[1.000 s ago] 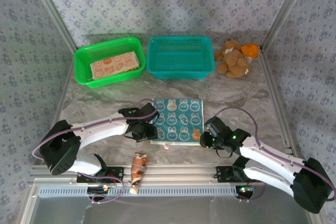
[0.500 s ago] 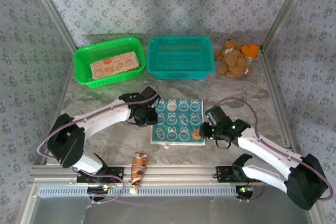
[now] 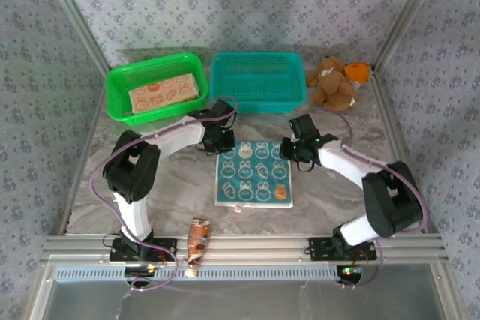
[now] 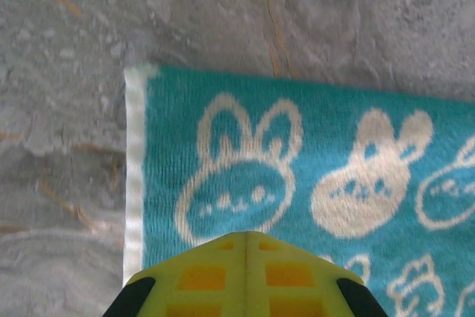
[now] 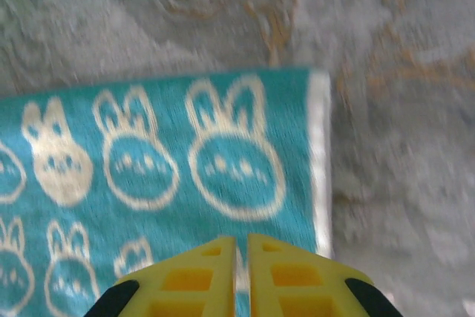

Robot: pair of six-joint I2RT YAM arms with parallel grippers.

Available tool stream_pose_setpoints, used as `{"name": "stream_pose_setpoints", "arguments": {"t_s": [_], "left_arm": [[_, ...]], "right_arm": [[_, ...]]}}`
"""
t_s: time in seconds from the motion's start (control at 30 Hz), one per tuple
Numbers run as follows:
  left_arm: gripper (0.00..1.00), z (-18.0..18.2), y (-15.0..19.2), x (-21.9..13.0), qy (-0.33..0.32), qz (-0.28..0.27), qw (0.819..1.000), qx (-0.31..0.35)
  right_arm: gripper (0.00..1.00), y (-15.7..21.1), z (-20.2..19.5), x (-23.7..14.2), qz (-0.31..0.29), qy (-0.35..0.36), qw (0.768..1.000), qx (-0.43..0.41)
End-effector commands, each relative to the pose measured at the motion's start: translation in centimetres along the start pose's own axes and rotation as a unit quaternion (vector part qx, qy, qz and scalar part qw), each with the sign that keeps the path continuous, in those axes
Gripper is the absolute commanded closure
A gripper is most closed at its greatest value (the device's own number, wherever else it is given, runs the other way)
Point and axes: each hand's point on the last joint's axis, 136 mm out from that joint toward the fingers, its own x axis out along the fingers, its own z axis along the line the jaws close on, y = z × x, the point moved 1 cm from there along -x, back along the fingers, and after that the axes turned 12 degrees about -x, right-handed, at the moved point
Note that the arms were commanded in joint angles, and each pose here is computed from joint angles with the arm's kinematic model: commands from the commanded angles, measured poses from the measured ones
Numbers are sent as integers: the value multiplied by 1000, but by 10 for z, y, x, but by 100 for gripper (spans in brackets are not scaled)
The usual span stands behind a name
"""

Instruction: Fold and stack the towels

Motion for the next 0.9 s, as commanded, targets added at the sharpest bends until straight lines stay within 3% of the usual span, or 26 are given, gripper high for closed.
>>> {"name": "stream_pose_setpoints", "arguments": {"t_s": [0.0,0.2,0.5,0.87], "left_arm": [[100,-4,-15,5,-3,-18,1000,10],[100,12,-25,27,-27,-27,999,-1],[100,44,-16,49,-78,-17,997,-14],[100,52,-3,40,-77,-8,997,-21]], "right_arm": [[87,-32,12,10,-27,-20,999,-21],[88,-39,0,41,-9,10,1000,-13],[86,-10,-34,72,39,50,998,3],[83,-3,-30,48,36,38,999,-5]]}}
